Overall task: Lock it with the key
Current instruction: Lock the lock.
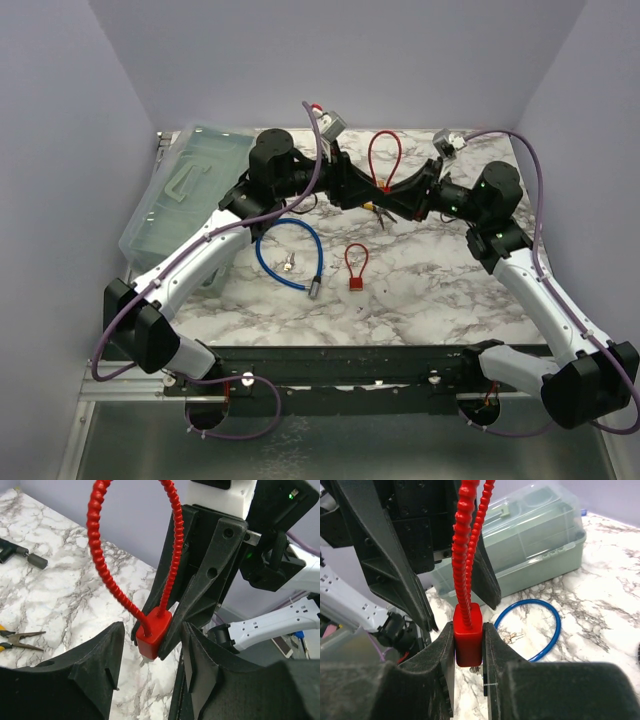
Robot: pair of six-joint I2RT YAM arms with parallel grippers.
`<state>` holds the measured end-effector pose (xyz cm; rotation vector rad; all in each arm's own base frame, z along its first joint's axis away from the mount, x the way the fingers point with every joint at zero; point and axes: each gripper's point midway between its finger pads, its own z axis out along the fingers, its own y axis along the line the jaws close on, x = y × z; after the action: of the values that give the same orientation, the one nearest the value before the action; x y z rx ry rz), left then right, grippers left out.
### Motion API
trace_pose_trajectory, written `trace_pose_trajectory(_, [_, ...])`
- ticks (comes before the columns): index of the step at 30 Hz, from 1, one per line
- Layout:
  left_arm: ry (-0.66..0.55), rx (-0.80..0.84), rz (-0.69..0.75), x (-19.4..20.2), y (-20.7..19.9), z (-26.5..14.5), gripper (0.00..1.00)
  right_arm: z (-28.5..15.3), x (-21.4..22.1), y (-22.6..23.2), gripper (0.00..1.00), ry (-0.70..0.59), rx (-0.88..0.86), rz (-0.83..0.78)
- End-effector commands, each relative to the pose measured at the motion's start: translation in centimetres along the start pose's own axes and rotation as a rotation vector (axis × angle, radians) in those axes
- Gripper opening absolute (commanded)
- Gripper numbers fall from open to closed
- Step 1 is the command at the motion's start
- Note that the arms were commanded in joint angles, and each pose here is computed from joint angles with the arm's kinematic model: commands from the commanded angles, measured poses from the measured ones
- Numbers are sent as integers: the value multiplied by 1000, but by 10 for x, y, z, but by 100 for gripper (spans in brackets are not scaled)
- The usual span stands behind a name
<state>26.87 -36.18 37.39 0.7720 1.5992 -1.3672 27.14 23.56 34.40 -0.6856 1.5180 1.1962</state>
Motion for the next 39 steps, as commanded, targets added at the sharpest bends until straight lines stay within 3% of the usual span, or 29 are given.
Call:
trace_pose_trajectory(1, [-143, -32, 26, -42, 0, -15, 55, 0, -34, -2, 0, -108, 71, -9])
trace_pose_trajectory(5, [-248, -131, 43, -50, 14, -30, 56, -3, -37, -14, 0, -148, 140, 57])
trace_pose_trajectory(13, [-189, -36, -50, -4, 8, -11, 50, -9, -68, -25, 0, -256, 199, 156])
trace_pose_trajectory(26, [-254, 29, -61, -17, -9, 22, 38, -10, -72, -24, 0, -288, 192, 262])
trace_pose_trajectory(39, [-281, -14, -37, -25, 2, 30, 35, -11, -70, -12, 0, -275, 139, 240])
